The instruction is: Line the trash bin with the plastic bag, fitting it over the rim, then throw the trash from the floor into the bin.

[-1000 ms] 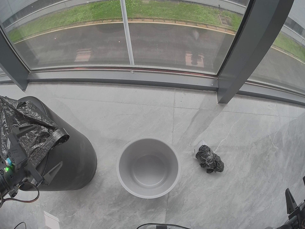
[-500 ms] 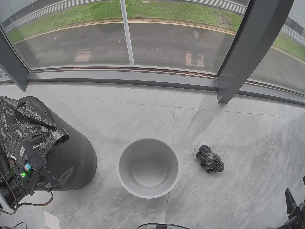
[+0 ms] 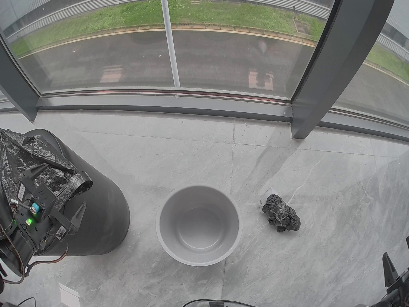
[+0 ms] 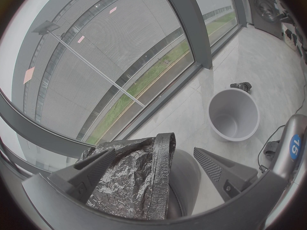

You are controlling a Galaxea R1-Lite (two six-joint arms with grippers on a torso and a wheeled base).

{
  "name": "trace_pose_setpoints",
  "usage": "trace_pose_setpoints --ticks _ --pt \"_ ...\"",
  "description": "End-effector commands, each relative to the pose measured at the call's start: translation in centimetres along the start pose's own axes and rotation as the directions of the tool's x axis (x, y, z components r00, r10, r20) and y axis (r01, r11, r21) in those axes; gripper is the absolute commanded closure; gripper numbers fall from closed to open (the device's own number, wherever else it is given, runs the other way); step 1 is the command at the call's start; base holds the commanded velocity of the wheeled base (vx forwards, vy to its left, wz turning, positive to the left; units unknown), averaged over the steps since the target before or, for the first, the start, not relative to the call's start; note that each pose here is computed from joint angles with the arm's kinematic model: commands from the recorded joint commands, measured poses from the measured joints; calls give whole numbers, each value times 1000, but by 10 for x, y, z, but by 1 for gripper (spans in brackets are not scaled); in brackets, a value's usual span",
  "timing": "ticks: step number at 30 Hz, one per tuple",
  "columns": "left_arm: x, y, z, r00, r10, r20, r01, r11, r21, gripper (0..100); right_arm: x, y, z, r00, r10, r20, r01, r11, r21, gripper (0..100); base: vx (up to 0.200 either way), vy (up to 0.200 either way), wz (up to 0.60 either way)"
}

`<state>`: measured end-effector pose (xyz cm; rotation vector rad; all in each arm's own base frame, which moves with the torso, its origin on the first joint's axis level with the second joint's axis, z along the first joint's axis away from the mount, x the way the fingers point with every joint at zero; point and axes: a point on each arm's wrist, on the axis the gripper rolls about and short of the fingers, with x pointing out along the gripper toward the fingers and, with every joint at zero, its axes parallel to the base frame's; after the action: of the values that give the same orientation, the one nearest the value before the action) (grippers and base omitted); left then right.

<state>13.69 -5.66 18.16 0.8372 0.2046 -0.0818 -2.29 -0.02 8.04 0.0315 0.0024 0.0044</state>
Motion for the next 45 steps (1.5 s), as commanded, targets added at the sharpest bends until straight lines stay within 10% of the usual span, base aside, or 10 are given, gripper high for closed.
trace_pose_setpoints --ticks 1,45 --pt "9 -2 -2 999 9 -48 -9 1000 12 0 0 0 -4 1000 0 2 0 1000 1 0 0 0 0" --pt "58 6 2 977 173 -125 -174 985 1 0 0 0 -4 1000 0 2 0 1000 1 0 0 0 0"
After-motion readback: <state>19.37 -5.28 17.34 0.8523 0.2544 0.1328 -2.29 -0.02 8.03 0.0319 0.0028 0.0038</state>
